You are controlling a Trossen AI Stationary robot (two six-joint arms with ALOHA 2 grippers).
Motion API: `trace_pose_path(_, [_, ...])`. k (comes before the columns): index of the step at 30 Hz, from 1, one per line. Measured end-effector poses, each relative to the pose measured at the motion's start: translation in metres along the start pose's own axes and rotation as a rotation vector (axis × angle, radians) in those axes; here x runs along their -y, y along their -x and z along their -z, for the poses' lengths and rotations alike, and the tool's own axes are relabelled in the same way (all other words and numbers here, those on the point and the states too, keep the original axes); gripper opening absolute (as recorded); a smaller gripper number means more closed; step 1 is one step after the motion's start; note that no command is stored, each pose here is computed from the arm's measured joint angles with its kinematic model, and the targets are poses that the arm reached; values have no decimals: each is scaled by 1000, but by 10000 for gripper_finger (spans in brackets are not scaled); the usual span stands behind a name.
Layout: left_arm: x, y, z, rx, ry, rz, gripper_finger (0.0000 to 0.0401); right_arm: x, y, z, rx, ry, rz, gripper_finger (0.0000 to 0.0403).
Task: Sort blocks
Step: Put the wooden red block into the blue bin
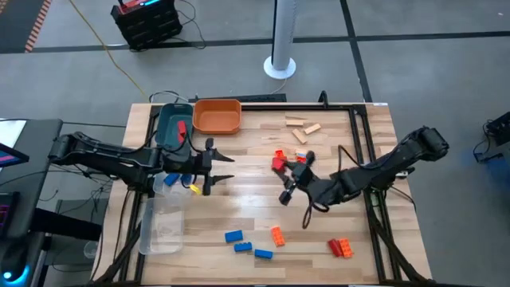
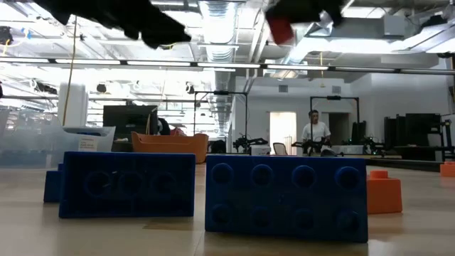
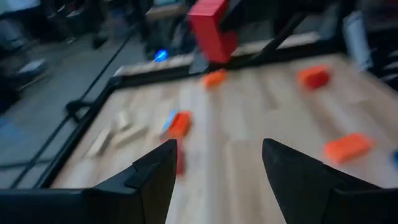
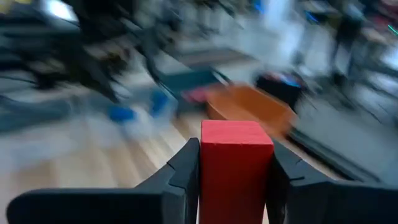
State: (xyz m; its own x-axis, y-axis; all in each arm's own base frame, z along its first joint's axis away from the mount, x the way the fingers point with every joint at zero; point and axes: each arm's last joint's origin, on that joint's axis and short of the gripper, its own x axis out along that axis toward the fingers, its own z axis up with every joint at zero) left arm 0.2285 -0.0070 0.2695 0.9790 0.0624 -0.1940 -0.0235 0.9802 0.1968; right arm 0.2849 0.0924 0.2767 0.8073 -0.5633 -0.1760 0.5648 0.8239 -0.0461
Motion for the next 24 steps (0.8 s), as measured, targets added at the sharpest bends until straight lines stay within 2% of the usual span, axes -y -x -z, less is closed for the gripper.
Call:
trace_pose_path(3, [1,0,-4,52,4,58,228,-4,-14,-12,94,15,-146,123])
trace_pose_path(10, [3,1,-6,71,50,130,228,-8,-52,-12,273,41,-347,123])
trace_pose_path(16, [3,1,-8,97,91,125,228,-22,-90,-7,354,61,-427,124])
trace_pose_path(24, [2,1,-9,104,99,110,228,-45,-121,-23,402,115,-454,124])
